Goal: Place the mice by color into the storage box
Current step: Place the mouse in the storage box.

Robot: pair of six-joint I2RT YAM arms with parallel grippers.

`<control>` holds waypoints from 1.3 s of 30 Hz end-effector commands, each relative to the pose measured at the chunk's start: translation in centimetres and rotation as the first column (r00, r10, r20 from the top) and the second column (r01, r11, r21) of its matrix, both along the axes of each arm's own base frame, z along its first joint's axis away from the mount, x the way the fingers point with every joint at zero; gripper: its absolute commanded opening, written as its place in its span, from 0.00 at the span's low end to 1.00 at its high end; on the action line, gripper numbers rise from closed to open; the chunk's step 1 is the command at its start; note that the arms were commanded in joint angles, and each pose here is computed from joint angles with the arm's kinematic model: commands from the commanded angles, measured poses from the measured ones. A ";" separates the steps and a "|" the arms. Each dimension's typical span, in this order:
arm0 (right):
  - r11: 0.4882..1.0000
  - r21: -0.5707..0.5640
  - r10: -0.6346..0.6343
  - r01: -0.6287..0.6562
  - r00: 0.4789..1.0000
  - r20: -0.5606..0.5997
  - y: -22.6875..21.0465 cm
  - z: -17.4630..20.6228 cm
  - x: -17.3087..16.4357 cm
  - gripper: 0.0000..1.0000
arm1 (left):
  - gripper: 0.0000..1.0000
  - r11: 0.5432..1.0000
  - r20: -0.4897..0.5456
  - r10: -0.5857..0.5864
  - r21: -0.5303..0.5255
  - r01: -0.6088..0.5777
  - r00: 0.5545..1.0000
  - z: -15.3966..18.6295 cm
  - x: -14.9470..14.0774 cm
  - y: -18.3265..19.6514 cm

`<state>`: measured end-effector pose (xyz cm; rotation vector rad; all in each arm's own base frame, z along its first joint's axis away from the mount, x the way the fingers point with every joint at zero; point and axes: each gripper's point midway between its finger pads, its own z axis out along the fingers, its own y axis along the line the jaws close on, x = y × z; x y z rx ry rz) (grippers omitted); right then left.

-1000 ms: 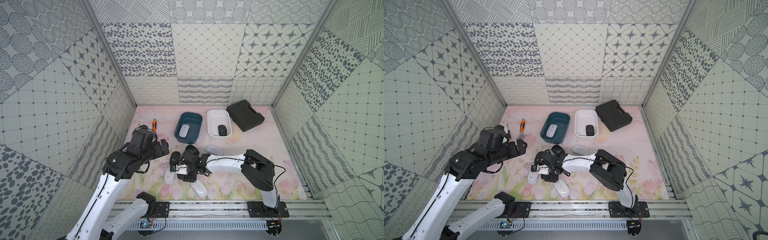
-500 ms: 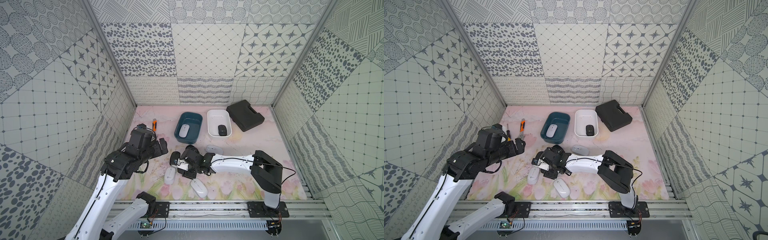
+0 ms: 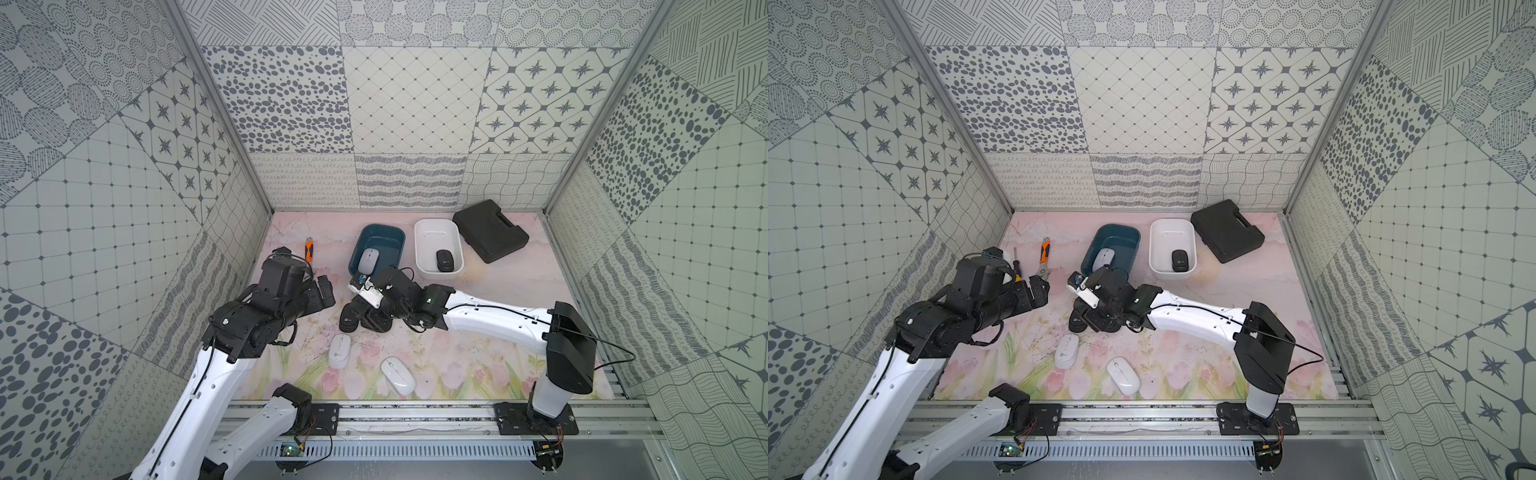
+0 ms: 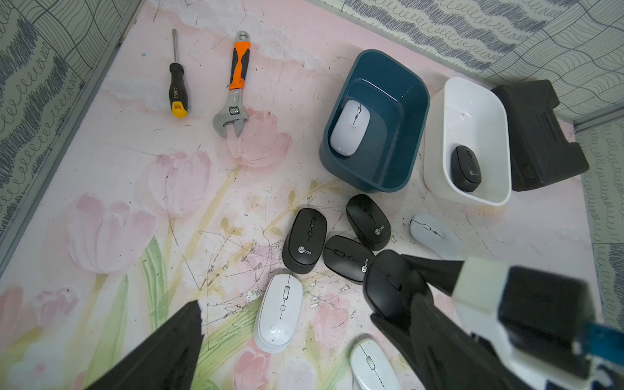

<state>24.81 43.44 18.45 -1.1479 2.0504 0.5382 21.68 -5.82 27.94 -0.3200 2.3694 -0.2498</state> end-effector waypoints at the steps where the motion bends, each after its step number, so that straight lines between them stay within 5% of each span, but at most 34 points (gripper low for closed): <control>1: 0.974 0.113 -0.194 0.194 0.981 -0.018 -2.4 4.3 4.1 0.61 | 0.99 1.000 0.001 0.016 0.011 -0.016 1.000 0.1 0.1 0.4; 9: 0.843 0.140 -0.507 0.520 0.854 -0.115 -10.3 4.5 13.1 0.60 | 0.99 0.994 -0.017 -0.083 -0.066 0.082 0.996 -0.4 0.9 -2.3; 21: 0.681 0.029 -0.713 0.731 0.672 -0.198 -17.5 -1.2 22.8 0.63 | 0.99 0.986 -0.059 -0.124 -0.117 0.116 0.991 -2.2 1.5 -3.9; 39: 0.583 -0.080 -0.792 0.808 0.544 -0.276 -19.1 -10.3 26.0 0.62 | 0.99 0.985 -0.084 -0.126 -0.129 0.114 0.988 -3.7 1.5 -4.2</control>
